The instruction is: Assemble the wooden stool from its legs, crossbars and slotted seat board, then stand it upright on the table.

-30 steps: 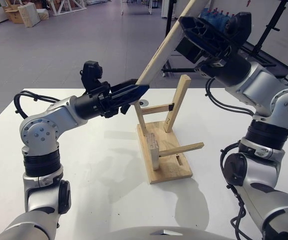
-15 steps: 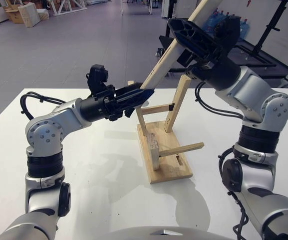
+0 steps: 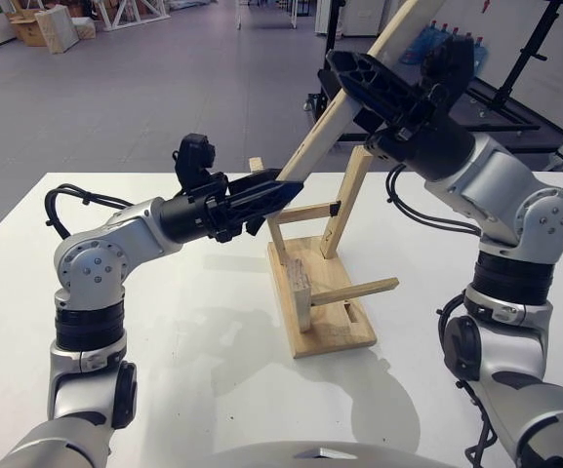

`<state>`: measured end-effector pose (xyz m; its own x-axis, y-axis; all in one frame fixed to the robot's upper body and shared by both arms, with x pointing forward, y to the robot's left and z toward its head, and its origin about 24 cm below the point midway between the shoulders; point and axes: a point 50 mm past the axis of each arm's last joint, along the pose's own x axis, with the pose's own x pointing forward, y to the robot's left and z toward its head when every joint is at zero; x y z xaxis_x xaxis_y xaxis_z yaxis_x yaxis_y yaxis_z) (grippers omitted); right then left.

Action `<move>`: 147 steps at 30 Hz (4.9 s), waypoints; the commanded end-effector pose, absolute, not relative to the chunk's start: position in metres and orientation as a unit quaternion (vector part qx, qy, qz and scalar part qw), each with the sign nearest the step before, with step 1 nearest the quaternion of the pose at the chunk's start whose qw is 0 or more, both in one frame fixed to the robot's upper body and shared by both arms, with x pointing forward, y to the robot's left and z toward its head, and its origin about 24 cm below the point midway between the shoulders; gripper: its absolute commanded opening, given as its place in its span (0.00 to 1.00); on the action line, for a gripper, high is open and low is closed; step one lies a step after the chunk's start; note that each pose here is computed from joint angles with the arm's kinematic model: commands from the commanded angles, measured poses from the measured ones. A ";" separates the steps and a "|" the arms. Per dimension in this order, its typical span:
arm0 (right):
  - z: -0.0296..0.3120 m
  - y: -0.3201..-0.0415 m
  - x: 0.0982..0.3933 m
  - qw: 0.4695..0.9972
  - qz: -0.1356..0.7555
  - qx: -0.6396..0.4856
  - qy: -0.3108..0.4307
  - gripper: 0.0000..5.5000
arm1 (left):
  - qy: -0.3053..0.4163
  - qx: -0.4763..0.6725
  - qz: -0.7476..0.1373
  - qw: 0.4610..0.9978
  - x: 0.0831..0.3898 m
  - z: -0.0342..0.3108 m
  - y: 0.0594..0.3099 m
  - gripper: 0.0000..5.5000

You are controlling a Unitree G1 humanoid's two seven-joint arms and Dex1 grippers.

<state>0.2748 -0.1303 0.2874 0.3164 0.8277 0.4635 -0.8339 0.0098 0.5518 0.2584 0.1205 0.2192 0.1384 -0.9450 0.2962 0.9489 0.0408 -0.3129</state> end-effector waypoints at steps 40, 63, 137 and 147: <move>0.221 -0.279 0.259 0.866 0.499 0.035 0.018 0.38 | -0.114 -0.189 -0.417 0.882 0.246 0.251 0.206 0.86; 0.117 -0.231 0.245 0.822 0.556 0.124 0.023 0.38 | -0.025 -0.180 -0.393 0.901 0.249 0.199 0.200 0.86; 0.089 -0.185 0.182 0.829 0.549 0.055 -0.089 0.38 | -0.007 -0.146 -0.396 0.907 0.256 0.199 0.202 0.86; 0.102 -0.165 0.190 0.815 0.569 0.044 -0.099 0.38 | -0.004 -0.136 -0.402 0.905 0.256 0.197 0.195 0.86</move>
<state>0.1888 -0.1699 0.1029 0.3501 0.9037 0.2465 -0.9271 0.3720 -0.0468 0.2555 0.1981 0.2007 0.6716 -0.7285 0.1348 0.7354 0.6334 -0.2408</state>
